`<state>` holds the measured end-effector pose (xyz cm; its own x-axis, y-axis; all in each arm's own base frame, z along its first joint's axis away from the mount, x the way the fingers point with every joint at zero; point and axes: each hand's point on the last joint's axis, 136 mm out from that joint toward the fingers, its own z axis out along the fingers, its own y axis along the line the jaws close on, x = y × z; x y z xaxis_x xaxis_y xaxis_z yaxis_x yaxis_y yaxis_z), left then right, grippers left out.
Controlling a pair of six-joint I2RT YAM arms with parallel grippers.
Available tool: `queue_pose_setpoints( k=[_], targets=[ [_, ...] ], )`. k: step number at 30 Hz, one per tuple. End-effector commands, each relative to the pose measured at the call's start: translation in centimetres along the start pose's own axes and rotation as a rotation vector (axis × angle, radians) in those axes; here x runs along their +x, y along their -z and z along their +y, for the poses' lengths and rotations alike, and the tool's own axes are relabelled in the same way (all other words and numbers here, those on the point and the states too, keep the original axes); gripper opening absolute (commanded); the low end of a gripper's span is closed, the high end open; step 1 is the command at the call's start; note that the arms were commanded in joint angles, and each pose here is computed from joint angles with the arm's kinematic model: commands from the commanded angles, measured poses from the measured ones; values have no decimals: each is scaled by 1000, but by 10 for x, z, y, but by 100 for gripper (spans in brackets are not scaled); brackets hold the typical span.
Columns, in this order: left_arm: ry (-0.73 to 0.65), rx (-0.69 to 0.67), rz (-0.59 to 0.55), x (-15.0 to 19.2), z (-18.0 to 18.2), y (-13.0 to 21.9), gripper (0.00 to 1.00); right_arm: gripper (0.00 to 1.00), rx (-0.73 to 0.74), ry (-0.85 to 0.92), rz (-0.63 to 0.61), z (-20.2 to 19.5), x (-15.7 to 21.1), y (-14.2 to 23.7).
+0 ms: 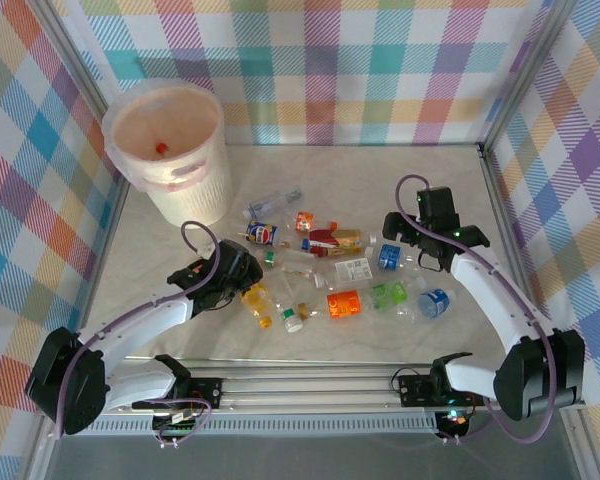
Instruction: Put the plastic bottles in the bin
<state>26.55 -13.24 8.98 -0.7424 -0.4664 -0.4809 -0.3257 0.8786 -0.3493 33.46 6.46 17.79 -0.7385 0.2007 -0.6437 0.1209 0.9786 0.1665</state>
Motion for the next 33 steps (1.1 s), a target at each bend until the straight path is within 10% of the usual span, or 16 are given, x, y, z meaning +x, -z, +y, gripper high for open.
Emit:
queue_pose_setpoints(
  k=[1,33],
  targets=[
    [-42,10,24,9,-2,-9,86,100,24,-24,-20,-5,0,7],
    [-127,-25,149,40,20,-46,76,100,48,-19,-6,-5,7,4]
  ],
)
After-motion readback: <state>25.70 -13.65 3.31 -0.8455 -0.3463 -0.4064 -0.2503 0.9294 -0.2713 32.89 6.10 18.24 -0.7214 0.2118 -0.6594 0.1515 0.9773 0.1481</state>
